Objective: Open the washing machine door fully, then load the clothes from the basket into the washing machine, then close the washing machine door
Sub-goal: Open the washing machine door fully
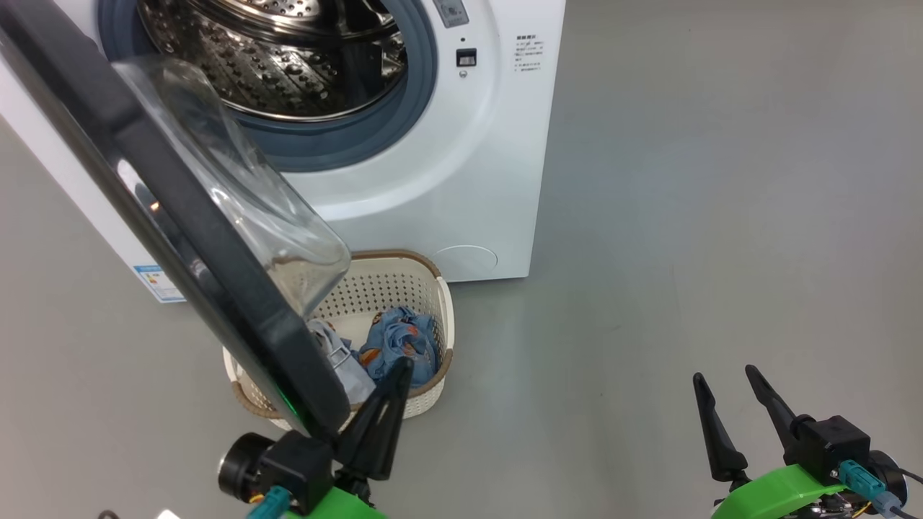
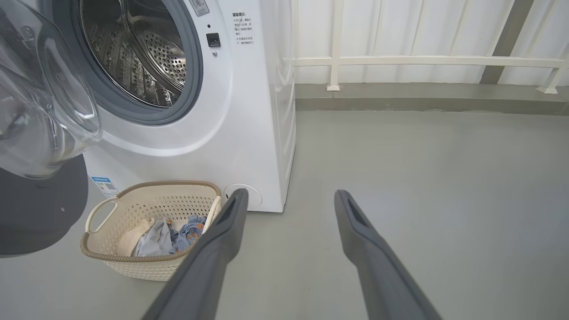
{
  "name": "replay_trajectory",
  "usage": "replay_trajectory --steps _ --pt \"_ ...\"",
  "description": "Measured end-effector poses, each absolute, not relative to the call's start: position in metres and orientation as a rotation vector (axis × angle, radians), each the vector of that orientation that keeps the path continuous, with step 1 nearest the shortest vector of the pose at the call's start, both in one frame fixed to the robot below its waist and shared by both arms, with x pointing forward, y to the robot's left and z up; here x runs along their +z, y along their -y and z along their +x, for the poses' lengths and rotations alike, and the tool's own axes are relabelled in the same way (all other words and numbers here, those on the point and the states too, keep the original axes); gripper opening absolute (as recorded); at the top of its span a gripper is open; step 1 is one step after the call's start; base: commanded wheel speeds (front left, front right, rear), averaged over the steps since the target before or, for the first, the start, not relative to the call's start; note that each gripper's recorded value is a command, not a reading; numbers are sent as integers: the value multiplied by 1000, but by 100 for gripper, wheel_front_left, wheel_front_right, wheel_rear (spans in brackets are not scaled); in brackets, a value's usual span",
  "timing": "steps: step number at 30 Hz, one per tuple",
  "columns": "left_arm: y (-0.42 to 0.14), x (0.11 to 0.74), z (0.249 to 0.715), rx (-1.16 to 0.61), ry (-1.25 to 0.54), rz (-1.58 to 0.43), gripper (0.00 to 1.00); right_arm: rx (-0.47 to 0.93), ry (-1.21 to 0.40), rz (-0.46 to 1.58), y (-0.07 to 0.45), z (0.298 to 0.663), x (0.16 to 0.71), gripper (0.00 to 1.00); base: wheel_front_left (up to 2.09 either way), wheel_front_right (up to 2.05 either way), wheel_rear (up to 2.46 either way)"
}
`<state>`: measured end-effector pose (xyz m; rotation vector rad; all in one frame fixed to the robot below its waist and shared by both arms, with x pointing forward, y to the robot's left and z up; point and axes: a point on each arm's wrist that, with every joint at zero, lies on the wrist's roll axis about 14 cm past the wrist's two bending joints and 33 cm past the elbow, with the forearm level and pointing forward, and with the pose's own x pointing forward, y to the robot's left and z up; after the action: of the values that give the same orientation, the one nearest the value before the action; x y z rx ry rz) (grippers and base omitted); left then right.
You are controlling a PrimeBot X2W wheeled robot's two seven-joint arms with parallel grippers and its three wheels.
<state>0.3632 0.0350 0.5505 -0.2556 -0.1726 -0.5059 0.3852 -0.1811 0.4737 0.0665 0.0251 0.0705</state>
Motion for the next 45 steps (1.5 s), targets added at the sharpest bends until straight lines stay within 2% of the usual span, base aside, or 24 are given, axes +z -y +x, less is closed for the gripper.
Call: replay_trajectory --steps 25,45 --pt "-68 521 388 -374 94 -241 0 83 -60 77 177 390 462 100 0 0 0" --pt "-101 522 378 -238 104 -252 0 169 -76 93 146 407 456 100 0 0 0"
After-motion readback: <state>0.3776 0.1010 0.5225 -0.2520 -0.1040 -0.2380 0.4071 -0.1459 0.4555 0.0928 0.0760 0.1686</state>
